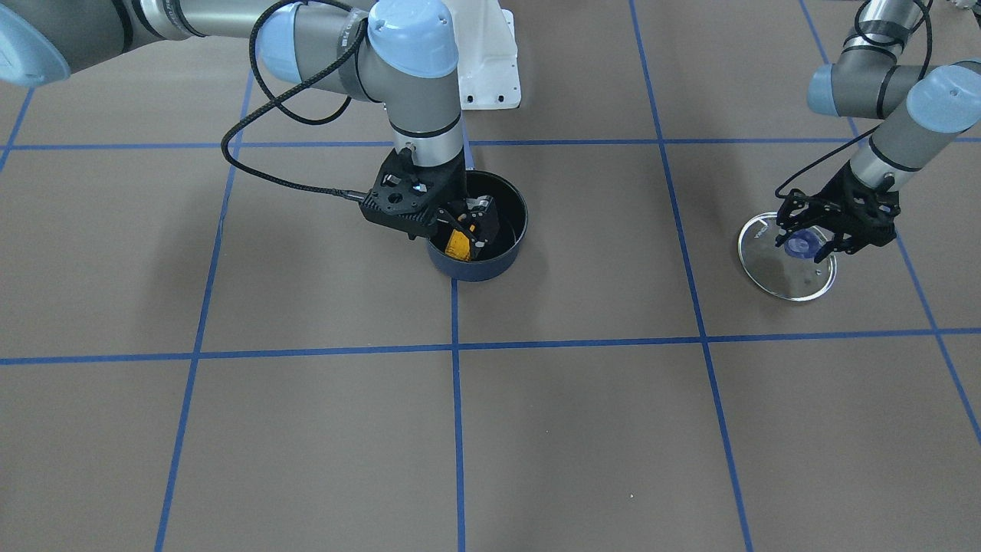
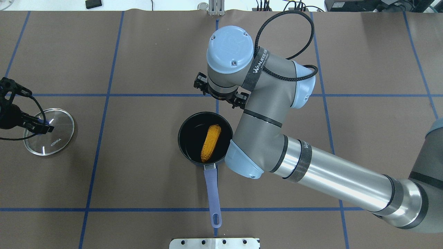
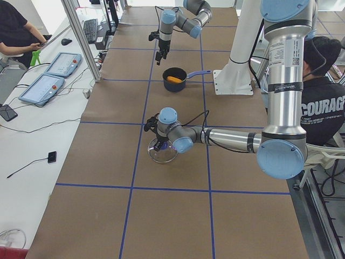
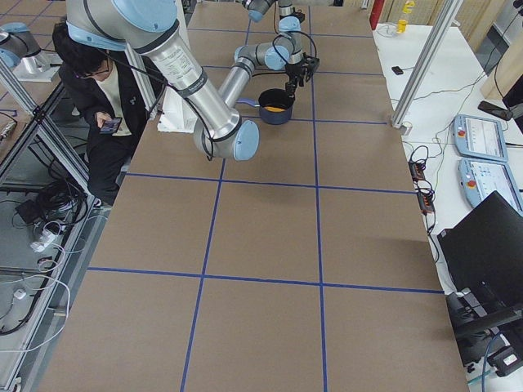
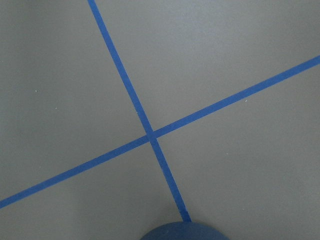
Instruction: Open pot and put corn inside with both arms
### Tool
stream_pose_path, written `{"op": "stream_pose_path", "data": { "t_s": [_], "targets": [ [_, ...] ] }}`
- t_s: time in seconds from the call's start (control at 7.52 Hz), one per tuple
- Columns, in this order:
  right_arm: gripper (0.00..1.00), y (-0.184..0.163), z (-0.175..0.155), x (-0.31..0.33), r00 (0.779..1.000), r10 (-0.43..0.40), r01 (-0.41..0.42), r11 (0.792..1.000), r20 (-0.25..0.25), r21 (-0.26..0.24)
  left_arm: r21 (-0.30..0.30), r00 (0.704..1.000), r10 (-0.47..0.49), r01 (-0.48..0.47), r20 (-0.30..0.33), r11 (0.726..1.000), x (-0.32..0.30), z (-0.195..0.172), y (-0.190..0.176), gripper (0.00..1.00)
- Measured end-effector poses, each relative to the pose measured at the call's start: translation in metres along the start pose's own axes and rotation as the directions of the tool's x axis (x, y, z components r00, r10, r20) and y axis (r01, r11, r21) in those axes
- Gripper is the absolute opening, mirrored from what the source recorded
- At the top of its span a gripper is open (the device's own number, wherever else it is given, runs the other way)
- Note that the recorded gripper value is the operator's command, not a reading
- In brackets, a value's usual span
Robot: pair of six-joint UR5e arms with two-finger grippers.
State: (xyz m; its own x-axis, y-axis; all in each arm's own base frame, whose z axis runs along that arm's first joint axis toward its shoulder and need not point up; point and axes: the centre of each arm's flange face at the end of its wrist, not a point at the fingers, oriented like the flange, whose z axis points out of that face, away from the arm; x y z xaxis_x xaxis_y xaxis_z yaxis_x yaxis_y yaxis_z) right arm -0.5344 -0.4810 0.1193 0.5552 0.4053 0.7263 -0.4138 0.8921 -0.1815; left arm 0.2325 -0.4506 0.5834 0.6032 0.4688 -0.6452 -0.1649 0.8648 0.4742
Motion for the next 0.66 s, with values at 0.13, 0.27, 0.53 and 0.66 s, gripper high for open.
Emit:
{"op": "stream_pose_path", "data": {
  "t_s": [0.13,0.27,0.53,0.66],
  "targets": [
    [1.0,0.0,0.0,0.0,1.0,0.0,0.0,1.0,0.0,0.0,0.004,1.0,0.002,-0.002,-0.002,1.0,0.0,0.001,-0.001,0.87],
    [1.0,0.0,0.0,0.0,1.0,0.0,0.0,1.0,0.0,-0.001,0.002,1.0,0.001,-0.001,-0.002,1.0,-0.001,0.003,0.0,0.96],
    [1.0,-0.001,-0.001,0.0,1.0,0.001,-0.001,1.0,0.0,-0.003,0.012,1.0,0.008,-0.008,-0.017,1.0,0.005,-0.002,-0.006,0.98],
    [1.0,-0.003,-0.002,0.0,1.0,0.003,-0.003,1.0,0.001,-0.006,0.016,0.999,0.014,-0.013,-0.033,1.0,0.01,-0.006,-0.011,0.98]
  ]
}}
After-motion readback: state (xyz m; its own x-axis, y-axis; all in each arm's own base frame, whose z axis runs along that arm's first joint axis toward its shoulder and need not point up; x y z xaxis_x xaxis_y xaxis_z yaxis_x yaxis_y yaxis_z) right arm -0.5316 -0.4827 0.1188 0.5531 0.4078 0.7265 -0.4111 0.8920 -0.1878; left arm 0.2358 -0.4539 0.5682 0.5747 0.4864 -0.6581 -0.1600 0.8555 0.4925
